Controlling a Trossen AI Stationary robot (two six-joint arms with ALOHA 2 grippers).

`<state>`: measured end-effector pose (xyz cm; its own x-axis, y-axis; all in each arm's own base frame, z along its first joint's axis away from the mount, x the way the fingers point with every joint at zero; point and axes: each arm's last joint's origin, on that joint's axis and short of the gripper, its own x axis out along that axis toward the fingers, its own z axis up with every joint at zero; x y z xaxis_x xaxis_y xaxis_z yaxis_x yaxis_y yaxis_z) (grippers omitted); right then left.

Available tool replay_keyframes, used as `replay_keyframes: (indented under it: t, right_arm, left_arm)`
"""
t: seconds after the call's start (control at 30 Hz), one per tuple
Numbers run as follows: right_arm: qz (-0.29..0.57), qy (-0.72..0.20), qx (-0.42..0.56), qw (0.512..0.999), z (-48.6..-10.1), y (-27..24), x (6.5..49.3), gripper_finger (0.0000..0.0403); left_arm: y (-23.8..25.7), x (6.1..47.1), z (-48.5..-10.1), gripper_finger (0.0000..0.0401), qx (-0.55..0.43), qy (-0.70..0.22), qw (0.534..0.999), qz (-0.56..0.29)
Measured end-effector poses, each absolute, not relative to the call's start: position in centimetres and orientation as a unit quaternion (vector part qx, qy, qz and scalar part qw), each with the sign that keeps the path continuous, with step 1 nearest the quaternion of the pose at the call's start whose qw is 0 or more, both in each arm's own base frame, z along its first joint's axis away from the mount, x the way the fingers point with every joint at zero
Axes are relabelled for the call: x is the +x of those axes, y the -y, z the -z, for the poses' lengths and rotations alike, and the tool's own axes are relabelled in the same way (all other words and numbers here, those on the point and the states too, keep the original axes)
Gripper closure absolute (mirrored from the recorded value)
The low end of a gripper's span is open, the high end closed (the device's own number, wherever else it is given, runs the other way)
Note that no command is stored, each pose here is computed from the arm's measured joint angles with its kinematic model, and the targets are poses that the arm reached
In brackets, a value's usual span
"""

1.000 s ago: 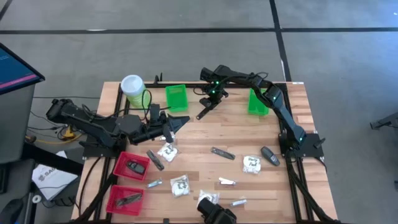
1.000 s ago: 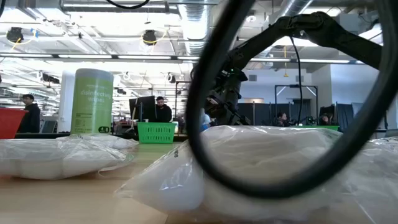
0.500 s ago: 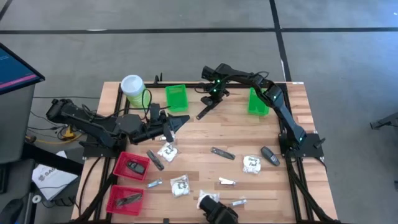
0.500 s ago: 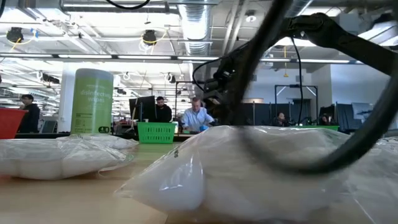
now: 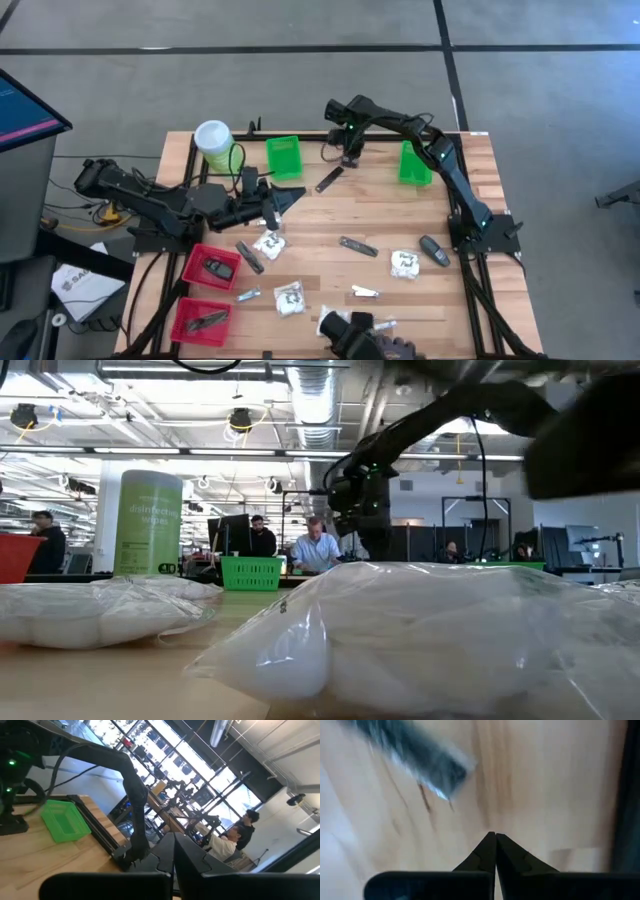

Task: Pick & Place Travel size toiletries
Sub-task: Move the black comb to the center of the table

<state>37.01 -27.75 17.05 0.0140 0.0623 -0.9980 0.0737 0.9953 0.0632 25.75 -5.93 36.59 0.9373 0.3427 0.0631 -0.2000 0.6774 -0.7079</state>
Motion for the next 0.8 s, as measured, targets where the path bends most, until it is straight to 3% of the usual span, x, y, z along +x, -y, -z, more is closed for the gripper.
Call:
replay_keyframes:
  t: [0.13,0.47,0.8]
  right_arm:
    - [-0.096,-0.71,-0.055,0.695,-17.3,27.4,36.9,0.0403]
    - [-0.157,-0.637,-0.224,0.721,-20.2,24.7,39.7,0.0403]
    - [-0.18,-0.622,-0.264,0.715,-20.3,24.7,39.9,0.0403]
  left_arm:
    - [6.0,25.8,-36.6,0.0401,-0.373,0.093,0.912,-0.143]
    - [6.0,25.8,-36.6,0.0401,-0.371,0.09,0.914,-0.136]
    - [6.3,25.7,-36.6,0.0401,-0.371,0.086,0.916,-0.125]
